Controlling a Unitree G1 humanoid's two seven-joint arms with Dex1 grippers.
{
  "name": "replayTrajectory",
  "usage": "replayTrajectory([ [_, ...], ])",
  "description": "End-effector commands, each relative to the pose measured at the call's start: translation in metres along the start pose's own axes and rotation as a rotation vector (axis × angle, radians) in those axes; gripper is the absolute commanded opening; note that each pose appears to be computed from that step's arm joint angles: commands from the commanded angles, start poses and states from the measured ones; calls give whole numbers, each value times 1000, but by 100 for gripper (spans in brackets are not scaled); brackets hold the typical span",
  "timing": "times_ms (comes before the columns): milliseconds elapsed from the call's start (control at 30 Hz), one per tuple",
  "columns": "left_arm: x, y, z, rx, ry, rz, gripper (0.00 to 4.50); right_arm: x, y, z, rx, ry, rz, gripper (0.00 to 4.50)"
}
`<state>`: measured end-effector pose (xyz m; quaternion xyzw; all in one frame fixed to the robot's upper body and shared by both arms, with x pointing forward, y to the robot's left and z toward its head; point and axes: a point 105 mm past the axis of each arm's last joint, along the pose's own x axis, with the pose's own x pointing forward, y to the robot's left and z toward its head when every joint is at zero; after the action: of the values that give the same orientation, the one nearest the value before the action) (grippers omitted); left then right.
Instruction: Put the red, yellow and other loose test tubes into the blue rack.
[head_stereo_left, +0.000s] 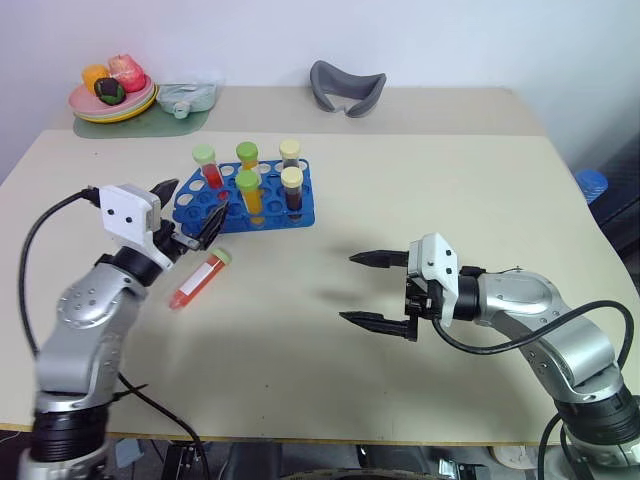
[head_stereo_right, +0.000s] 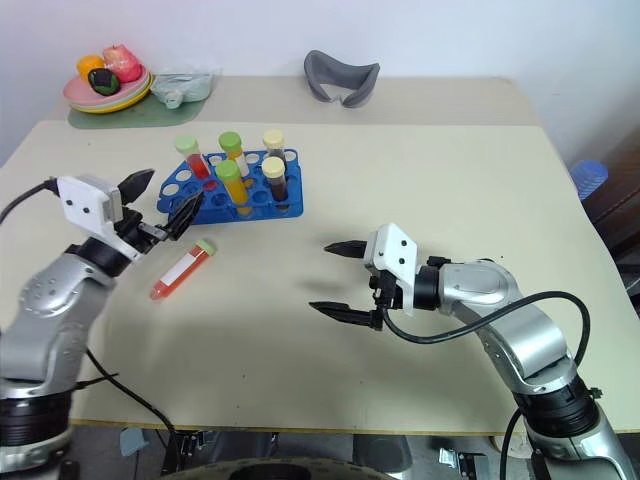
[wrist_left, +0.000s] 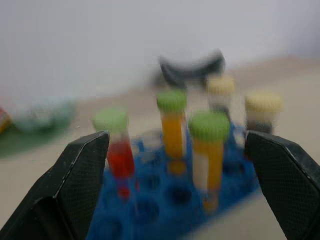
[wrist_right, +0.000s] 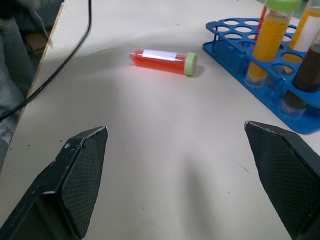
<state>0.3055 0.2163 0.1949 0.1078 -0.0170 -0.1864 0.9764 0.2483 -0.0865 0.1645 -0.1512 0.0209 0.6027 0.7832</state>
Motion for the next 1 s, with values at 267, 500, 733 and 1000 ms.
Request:
replayTrajectory([
  [267,-4,-10,-9,-97,685,-148,447,-2,-5,17,-92,-22,54,450],
  [500,-11,-6,-21,-37,868,-169,447,2,1,15,-86,-29,70,450],
  [733,-16,-4,-42,-10,988,-165,447,5,7,14,-75,-37,75,450],
  [1000,-12,-3,-58,-48,1030,-162,447,7,12,13,-63,-47,69,450],
])
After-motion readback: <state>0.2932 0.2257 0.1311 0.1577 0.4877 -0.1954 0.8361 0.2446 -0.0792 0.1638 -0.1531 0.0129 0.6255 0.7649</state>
